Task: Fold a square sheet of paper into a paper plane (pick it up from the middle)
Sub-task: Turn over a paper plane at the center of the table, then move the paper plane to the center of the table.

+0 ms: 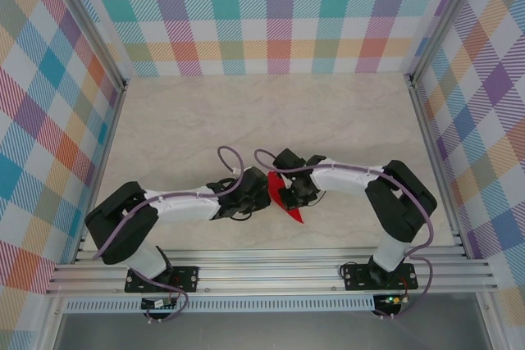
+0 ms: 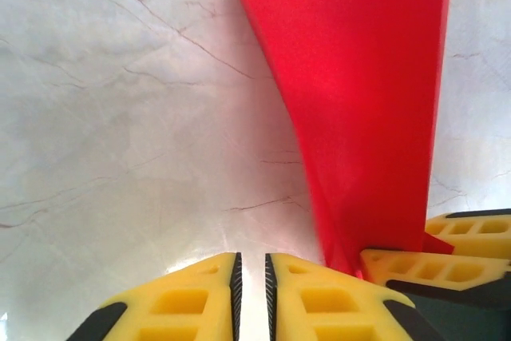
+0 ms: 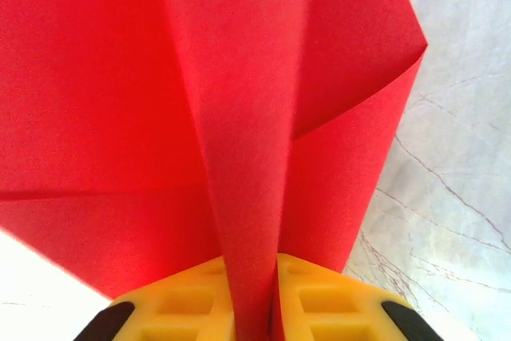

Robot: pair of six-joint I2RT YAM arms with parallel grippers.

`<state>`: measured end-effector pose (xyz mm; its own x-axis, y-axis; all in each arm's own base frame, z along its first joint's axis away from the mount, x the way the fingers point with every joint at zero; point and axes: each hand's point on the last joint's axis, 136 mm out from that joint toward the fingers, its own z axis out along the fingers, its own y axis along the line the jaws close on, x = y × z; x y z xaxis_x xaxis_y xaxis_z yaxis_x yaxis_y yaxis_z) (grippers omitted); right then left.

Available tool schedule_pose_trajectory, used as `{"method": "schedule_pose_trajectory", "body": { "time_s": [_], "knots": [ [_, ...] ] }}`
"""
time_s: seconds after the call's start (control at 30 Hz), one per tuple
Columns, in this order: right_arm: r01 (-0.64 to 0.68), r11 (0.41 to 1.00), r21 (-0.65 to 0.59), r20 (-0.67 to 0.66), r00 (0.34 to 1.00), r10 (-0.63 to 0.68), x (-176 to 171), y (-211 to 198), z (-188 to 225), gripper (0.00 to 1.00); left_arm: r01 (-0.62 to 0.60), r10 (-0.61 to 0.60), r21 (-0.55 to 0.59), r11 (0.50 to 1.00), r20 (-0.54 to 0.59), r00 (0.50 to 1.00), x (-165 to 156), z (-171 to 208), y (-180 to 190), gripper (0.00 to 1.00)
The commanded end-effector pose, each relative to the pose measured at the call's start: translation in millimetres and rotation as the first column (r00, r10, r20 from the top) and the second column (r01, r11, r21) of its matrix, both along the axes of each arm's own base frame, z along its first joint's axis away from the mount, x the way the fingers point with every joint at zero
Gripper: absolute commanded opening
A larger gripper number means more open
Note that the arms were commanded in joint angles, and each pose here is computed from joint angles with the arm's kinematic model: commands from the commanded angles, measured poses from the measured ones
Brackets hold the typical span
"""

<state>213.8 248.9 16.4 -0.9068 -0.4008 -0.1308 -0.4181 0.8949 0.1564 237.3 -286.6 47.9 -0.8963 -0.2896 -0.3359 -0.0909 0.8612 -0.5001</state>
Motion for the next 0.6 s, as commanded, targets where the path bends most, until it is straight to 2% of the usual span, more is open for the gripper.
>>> {"method": "schedule_pose_trajectory", "body": {
  "time_s": [0.0,0.07,0.1,0.27,0.37,0.57],
  "knots": [
    [0.004,0.998,-0.059,0.019,1.000,-0.003,-1.5,-6.4,6.5,0.18,-0.018,0.019,-0.012,1.000,0.060,0.998,0.6,16.7,5.2,0.21],
    [-0.001,0.999,-0.053,0.027,1.000,0.002,-2.5,-4.5,11.9,0.32,-0.021,0.022,-0.009,1.000,0.076,0.997,0.7,21.2,9.1,0.22],
    [0.002,0.998,-0.059,0.037,0.999,0.000,-2.2,-5.3,14.1,0.33,-0.022,0.023,-0.005,1.000,0.080,0.997,0.2,22.6,11.1,0.23],
    [-0.001,0.998,-0.056,0.072,0.997,0.006,-1.2,-4.2,24.1,0.32,-0.021,0.022,-0.008,1.000,0.088,0.996,-0.8,25.4,13.2,0.23],
    [-0.023,0.998,-0.050,0.062,0.998,0.026,-3.4,1.3,23.3,0.28,-0.024,0.025,-0.011,1.000,0.088,0.996,-0.6,24.8,13.7,0.23],
    [-0.034,0.989,-0.141,0.072,0.996,0.045,-3.8,1.9,10.9,0.25,-0.030,0.030,-0.010,1.000,0.088,0.996,-1.2,24.8,14.9,0.23]
  ]
}}
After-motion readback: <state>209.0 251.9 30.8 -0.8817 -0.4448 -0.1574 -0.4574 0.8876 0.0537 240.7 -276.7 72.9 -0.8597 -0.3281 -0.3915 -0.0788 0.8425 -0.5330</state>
